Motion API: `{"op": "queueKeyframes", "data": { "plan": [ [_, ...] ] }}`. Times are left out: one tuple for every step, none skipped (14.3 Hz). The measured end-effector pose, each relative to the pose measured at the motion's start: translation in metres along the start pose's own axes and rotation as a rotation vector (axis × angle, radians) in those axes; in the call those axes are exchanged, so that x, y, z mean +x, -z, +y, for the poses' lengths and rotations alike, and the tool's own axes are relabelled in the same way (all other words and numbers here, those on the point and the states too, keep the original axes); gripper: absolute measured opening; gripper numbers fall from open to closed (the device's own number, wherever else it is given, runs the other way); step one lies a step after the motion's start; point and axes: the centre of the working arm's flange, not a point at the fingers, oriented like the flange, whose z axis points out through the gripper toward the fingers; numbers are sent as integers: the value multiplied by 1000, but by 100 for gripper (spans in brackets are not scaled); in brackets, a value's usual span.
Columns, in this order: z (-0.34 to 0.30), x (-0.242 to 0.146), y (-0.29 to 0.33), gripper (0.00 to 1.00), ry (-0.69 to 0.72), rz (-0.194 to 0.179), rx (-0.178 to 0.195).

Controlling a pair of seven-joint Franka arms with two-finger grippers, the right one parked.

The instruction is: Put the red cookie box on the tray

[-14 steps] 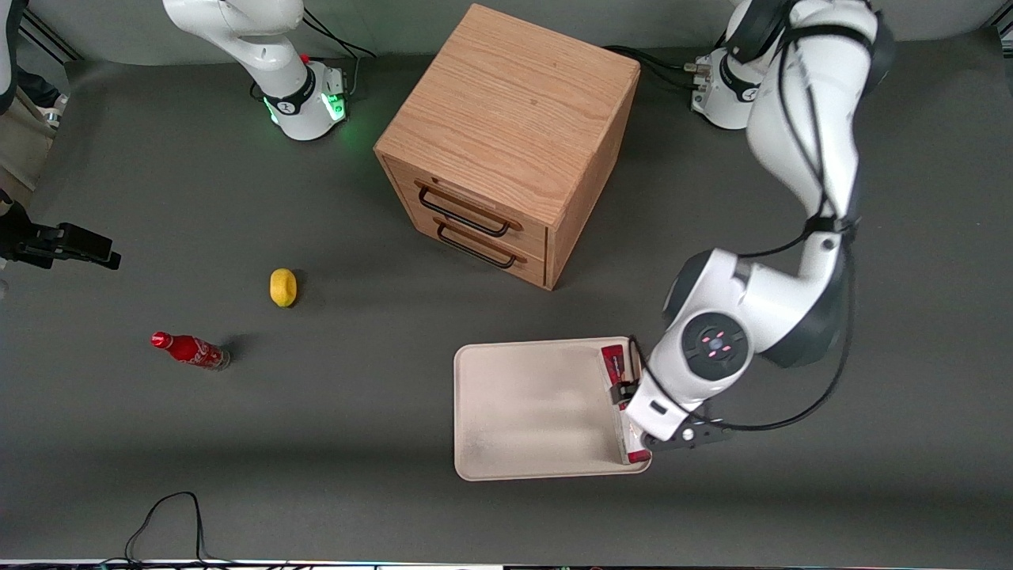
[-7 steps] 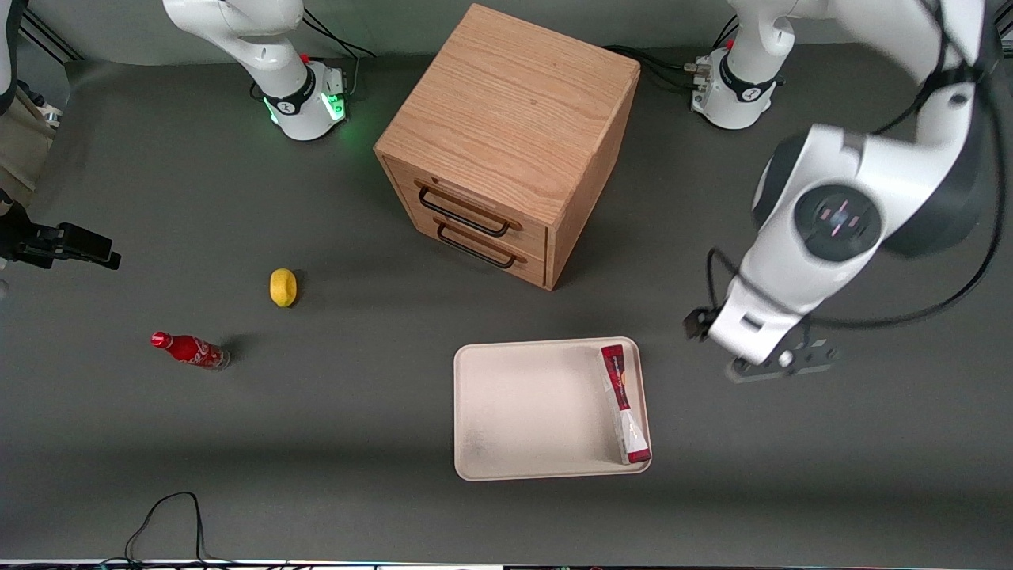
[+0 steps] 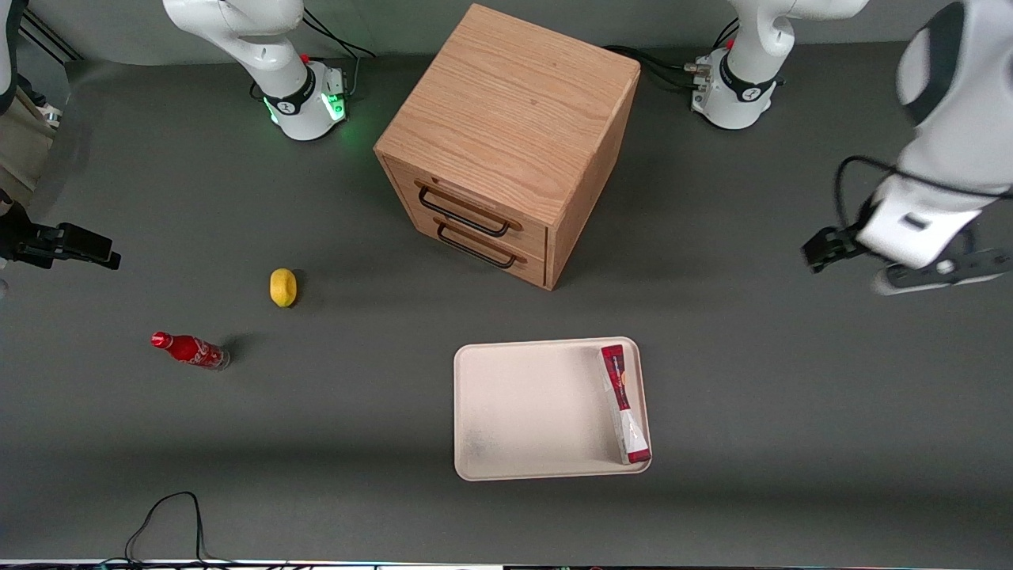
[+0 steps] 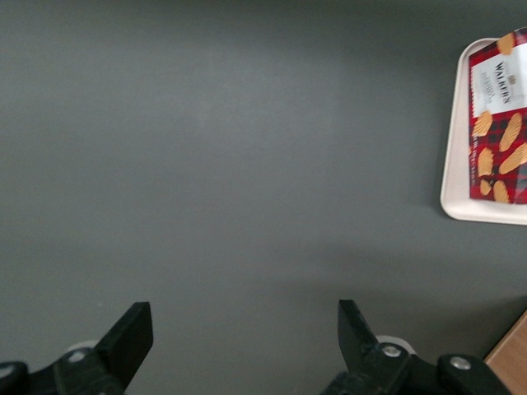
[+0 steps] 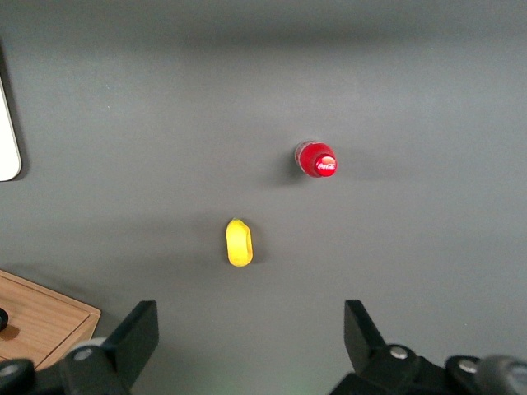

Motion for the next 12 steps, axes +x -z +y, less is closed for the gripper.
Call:
{"op": "queueKeyframes", "data": {
  "plan": [
    [-14,-2,3,100,0,-6,-20],
    [-23,-4,4,100,3,-8,-34],
    [-29,-4,4,100,8,-14,-40],
    [-33,-4,3,100,14,-23,-41],
    [-35,-4,4,100,17,-28,-40],
    [-36,-5,6,100,17,-35,-39],
    [-35,-6,11,100,14,-37,-37],
    [-34,-6,16,100,14,-38,-37],
    [-36,-6,20,100,16,-36,-36],
    [-38,-6,22,100,20,-34,-36],
    [-40,-5,23,100,24,-33,-36],
    [-42,-5,23,100,28,-33,-35]
  ]
}}
